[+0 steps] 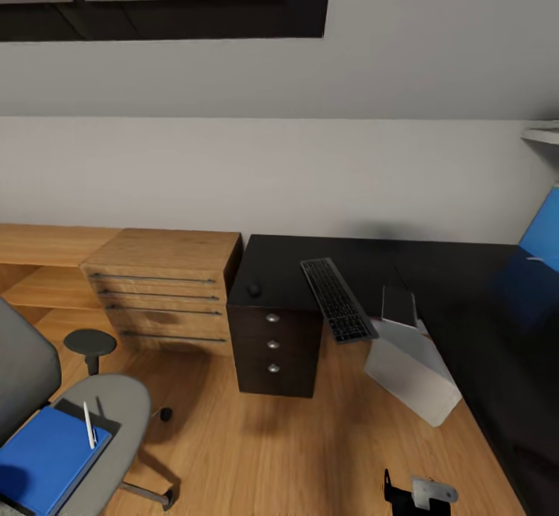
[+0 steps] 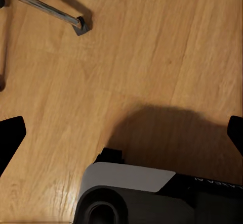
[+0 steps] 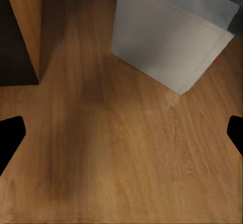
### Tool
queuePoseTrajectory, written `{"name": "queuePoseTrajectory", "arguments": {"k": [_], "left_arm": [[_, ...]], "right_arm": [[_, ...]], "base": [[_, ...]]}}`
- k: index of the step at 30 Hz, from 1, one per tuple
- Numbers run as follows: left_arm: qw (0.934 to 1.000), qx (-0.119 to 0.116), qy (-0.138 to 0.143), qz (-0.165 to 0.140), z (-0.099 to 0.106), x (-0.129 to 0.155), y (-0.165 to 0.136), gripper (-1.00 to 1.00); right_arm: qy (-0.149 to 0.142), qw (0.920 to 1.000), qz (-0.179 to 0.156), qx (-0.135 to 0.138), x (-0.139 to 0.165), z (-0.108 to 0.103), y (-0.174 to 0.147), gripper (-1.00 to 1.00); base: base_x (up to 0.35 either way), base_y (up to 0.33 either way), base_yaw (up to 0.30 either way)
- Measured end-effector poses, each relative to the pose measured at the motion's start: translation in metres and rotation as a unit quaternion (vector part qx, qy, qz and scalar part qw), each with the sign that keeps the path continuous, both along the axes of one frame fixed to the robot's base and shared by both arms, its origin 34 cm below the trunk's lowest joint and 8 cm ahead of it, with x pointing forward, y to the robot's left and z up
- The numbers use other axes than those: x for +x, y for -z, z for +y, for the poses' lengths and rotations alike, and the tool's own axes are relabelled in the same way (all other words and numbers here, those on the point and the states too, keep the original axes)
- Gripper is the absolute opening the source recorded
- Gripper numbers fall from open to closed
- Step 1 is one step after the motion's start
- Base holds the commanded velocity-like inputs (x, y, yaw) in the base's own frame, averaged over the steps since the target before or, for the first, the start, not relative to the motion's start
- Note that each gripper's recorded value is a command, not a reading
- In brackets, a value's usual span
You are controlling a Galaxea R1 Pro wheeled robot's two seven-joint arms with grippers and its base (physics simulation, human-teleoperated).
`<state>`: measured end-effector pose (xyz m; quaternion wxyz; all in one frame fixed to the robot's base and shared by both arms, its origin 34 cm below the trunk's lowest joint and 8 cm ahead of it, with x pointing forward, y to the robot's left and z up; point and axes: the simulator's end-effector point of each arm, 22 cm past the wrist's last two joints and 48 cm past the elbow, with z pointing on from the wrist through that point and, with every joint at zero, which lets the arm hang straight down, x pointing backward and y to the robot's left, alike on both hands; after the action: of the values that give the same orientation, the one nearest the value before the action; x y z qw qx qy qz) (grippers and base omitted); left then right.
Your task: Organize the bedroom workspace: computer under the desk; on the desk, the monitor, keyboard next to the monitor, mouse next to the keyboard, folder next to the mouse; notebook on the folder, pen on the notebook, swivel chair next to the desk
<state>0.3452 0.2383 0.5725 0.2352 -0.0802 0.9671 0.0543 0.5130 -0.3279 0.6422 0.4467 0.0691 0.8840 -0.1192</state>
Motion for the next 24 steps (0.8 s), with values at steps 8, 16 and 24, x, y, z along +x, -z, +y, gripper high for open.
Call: {"name": "queuePoseTrajectory", "arguments": {"k": [8, 16, 24], "left_arm": [[0.9999, 0.003, -0.005, -0.015, 0.004, 0.006, -0.014, 1.00], [0.9989, 0.004, -0.011, -0.045, 0.006, 0.016, -0.032, 1.00], [0.9984, 0.004, -0.011, -0.055, 0.004, 0.020, -0.044, 1.00]], "right_arm": [[-0.012, 0.9999, 0.003, 0.010, -0.004, 0.007, -0.009, 1.00], [-0.019, 0.9994, -0.022, 0.017, -0.003, 0.019, -0.027, 1.00], [-0.026, 0.9970, -0.067, 0.027, -0.011, 0.039, -0.049, 1.00]], "base": [[-0.304, -0.145, -0.102], [-0.110, -0.050, -0.088], [-0.214, -0.006, -0.071]]}}
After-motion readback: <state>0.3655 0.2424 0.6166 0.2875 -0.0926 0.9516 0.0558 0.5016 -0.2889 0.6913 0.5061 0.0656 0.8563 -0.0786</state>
